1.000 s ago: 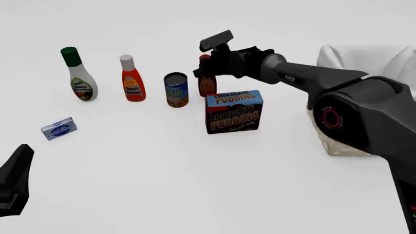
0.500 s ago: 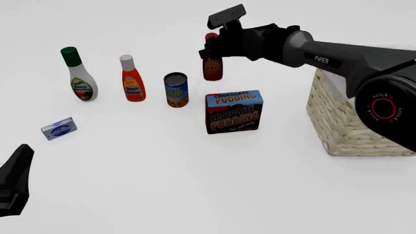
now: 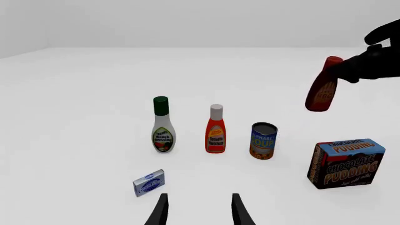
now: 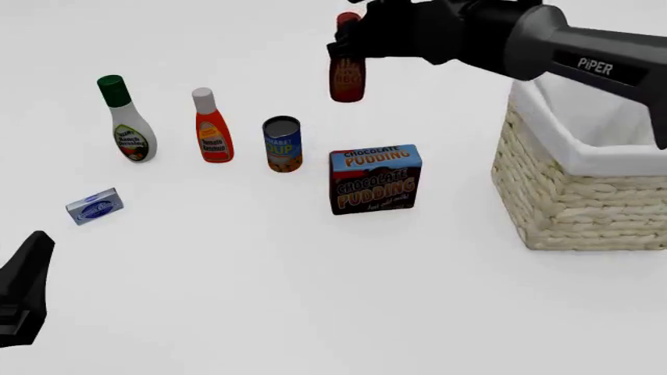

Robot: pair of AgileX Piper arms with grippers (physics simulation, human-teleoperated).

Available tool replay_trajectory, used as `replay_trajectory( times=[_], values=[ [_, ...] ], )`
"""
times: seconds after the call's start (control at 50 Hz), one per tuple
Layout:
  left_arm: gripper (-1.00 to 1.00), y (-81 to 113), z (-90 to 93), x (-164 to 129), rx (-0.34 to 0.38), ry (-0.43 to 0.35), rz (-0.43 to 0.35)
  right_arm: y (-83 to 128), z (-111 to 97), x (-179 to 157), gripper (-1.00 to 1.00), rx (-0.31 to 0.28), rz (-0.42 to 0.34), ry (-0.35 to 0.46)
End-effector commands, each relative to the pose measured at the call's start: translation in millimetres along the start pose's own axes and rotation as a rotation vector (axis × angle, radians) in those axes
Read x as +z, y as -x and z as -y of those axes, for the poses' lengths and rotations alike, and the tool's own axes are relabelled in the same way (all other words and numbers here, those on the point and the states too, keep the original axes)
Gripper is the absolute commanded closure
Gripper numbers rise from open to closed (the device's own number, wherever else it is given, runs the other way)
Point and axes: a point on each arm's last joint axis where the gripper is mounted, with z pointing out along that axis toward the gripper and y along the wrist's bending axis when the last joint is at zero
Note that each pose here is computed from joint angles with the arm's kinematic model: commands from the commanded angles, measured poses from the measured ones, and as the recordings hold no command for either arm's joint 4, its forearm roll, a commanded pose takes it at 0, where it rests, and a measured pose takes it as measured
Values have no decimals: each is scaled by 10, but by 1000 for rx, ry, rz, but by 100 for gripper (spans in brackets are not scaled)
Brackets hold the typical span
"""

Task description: Pick the bbq sauce and place it in the basket.

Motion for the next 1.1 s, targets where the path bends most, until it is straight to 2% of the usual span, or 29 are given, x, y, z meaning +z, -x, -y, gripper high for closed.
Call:
replay_trajectory(
  times=[0.02,0.14,0.44,0.6,1.1],
  values=[
    [-100,0,0,0,0,0,0,262,10,-333,100,0,43,-1],
    [-100,0,0,0,0,0,0,397,17,-550,100,-7,60,0],
    [-100,0,0,0,0,0,0,490,36,-828,100,-23,67,-2],
    [-100,0,0,0,0,0,0,609,71,-1030,100,-36,72,-7],
    [-100,0,0,0,0,0,0,761,394,-1492,100,-51,59,-83]
  ],
)
